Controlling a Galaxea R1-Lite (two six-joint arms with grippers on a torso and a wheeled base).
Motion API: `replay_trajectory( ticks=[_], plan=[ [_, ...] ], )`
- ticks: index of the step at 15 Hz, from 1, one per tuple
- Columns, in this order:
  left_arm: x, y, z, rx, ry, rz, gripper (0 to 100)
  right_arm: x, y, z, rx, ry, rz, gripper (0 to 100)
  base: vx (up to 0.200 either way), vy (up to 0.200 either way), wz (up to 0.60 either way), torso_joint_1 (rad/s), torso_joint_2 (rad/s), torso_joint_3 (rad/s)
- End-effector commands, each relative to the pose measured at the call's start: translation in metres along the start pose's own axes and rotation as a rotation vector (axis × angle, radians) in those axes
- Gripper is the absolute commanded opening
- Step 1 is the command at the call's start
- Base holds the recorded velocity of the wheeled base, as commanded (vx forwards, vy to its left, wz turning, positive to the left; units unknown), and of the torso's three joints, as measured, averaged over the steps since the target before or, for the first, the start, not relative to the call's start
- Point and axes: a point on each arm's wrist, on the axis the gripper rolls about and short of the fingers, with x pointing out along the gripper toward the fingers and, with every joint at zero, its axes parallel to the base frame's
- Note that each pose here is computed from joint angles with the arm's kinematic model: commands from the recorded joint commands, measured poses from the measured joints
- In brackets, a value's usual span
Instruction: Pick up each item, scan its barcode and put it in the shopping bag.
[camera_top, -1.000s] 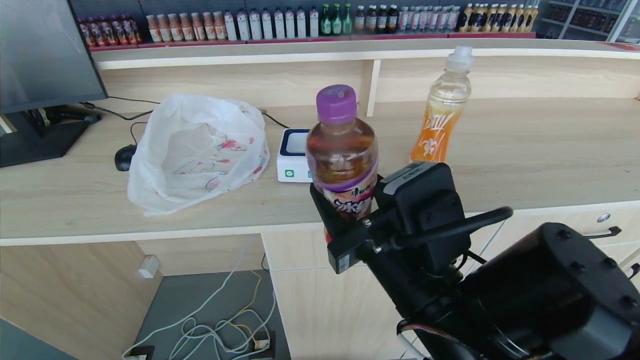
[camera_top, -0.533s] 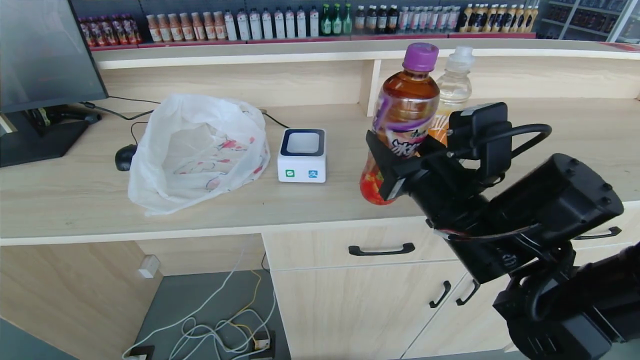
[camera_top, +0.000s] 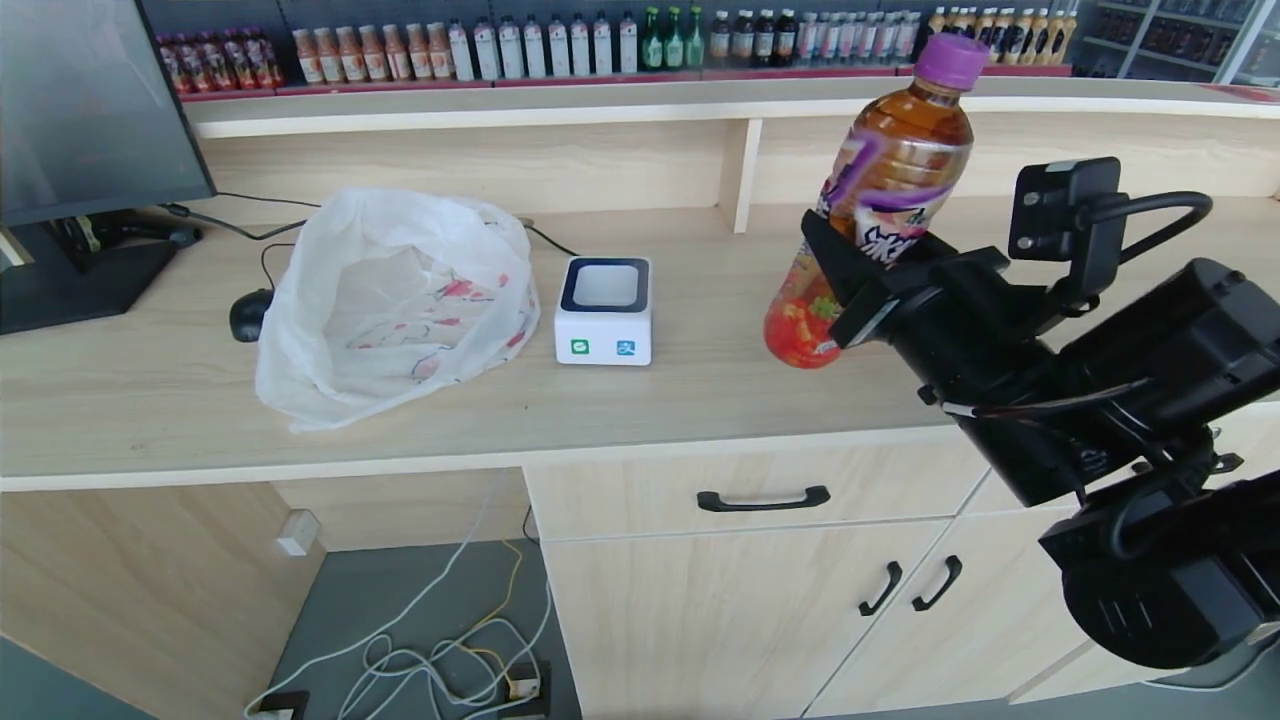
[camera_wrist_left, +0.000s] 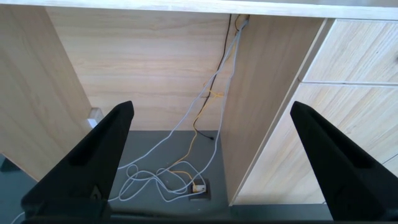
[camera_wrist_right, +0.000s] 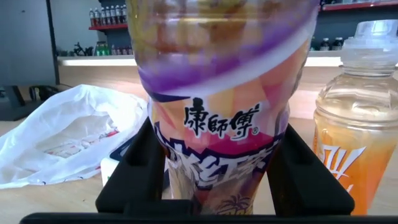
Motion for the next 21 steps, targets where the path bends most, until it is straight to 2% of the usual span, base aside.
replay_trajectory(
  ticks=[1, 3, 6, 14, 17, 21],
  plan=[
    [0.0, 0.0, 0.0, -0.001, 0.001, 0.0, 100, 0.002, -0.002, 0.003, 0.004, -0.015, -0.009, 0, 0.0, 0.0, 0.0, 0.0, 0.0, 0.0],
    [0.0, 0.0, 0.0, -0.001, -0.001, 0.0, 100, 0.006, -0.007, 0.0, 0.025, -0.019, -0.024, 0, 0.0, 0.0, 0.0, 0.0, 0.0, 0.0],
    [0.0, 0.0, 0.0, -0.009, 0.001, 0.0, 100, 0.019, -0.006, -0.007, 0.033, -0.038, -0.026, 0, 0.0, 0.2, 0.0, 0.001, 0.0, -0.001],
    [0.0, 0.0, 0.0, -0.012, -0.001, 0.0, 100, 0.018, -0.007, 0.011, 0.04, -0.085, -0.032, 0, 0.0, 0.2, 0.0, 0.005, 0.01, 0.004],
    [0.0, 0.0, 0.0, -0.007, -0.001, 0.0, 100, 0.012, -0.007, 0.009, 0.035, -0.061, -0.031, 0, 0.0, 0.2, 0.0, 0.002, 0.0, 0.006],
    [0.0, 0.0, 0.0, -0.007, -0.001, 0.0, 100, 0.012, -0.007, 0.009, 0.035, -0.061, -0.031, 0, 0.0, 0.0, 0.0, 0.0, 0.0, 0.0]
  ],
)
